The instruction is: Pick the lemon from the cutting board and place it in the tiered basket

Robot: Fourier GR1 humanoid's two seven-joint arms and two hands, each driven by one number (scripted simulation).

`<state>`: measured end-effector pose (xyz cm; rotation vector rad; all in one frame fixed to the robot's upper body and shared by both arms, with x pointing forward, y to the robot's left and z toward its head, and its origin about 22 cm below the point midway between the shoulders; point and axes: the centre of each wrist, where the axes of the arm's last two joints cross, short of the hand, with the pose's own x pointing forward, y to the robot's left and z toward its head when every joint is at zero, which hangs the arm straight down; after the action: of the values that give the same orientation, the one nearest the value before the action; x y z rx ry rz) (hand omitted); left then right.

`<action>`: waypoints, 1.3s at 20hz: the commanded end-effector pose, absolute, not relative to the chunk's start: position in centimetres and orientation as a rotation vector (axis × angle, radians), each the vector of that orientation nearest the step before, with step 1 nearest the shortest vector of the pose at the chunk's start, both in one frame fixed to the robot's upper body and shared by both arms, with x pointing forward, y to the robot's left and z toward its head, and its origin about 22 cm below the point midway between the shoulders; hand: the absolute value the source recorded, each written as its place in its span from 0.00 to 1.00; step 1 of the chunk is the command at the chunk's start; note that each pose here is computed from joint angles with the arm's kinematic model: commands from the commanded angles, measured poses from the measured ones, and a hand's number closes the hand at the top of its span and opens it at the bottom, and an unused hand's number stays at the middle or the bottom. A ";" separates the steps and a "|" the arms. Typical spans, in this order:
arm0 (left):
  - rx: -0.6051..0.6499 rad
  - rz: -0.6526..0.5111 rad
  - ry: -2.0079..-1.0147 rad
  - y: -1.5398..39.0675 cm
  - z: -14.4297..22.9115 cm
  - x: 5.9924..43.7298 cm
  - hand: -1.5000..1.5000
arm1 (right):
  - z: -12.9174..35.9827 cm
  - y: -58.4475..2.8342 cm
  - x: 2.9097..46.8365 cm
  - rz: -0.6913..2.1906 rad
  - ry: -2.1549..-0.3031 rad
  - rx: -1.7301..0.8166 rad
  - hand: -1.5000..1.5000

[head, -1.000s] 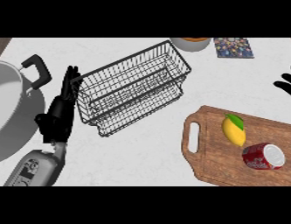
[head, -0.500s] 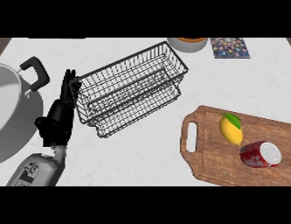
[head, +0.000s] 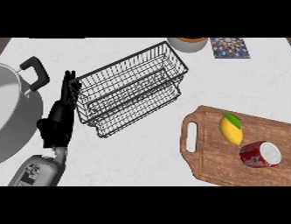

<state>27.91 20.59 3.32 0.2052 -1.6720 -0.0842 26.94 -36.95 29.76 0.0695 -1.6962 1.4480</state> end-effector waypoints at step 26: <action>0.193 -0.118 -1.661 19.4 1.9 26.3 0.50 | 21.7 -34.5 26.9 1.893 -1.421 -0.247 0.00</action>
<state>27.14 20.63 2.86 0.2116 -1.6702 -0.0868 26.55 -33.50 22.33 -0.3270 -1.4184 1.7976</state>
